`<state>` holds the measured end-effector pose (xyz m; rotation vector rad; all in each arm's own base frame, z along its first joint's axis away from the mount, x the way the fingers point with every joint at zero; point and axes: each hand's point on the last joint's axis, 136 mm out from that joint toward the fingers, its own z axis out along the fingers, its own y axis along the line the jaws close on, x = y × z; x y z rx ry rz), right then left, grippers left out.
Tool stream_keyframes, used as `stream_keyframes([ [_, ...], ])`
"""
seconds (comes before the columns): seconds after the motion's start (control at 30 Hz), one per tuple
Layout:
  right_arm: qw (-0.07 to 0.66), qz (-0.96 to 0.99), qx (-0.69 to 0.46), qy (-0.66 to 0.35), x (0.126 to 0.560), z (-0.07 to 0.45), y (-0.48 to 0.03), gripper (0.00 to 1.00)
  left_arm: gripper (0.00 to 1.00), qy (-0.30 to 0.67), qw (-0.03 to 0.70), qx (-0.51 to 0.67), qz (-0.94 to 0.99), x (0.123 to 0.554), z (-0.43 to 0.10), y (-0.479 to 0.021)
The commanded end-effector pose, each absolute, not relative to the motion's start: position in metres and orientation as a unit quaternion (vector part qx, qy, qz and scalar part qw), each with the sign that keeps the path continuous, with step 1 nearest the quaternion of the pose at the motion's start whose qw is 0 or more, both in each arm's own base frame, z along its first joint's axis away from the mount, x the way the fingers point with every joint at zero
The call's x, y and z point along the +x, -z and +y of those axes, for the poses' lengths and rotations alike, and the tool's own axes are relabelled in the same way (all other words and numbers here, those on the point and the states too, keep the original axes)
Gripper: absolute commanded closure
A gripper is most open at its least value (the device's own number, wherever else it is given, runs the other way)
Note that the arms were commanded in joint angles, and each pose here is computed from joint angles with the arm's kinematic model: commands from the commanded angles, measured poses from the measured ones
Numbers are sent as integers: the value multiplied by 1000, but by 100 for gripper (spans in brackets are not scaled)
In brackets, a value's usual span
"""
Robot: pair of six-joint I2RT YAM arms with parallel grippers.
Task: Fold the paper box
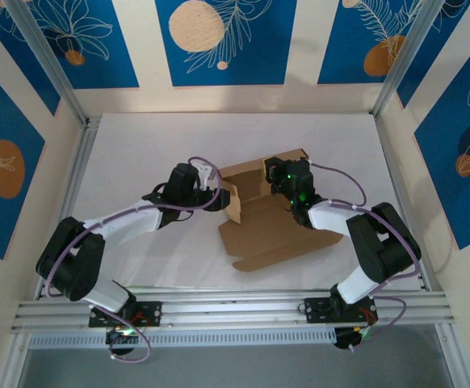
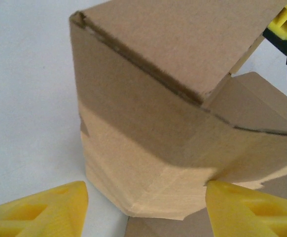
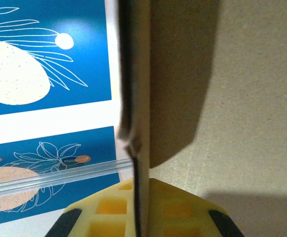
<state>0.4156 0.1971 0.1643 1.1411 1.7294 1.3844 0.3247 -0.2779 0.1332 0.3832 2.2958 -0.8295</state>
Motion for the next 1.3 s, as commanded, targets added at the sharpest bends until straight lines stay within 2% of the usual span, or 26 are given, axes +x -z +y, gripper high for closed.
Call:
stream_keyframes([
  [0.0,302,663,437,-528,417,206,-161,100,34,324,342,178,864,327,-290,-148],
  [0.4,299,661,440,-530,420,207,-161,100,28,325,339,200,860,319,-290,-141],
  [0.6,293,660,439,-534,417,211,-162,100,21,318,329,210,864,326,-295,-129],
  [0.73,290,661,436,-538,414,213,-165,100,21,302,330,206,870,337,-298,-122],
  [0.87,289,663,434,-538,409,213,-166,100,27,266,349,188,879,354,-291,-120],
  [1.03,289,667,437,-529,401,212,-166,100,41,228,371,179,882,366,-283,-122],
  [1.27,302,675,445,-505,384,215,-165,89,59,148,419,186,876,379,-268,-128],
])
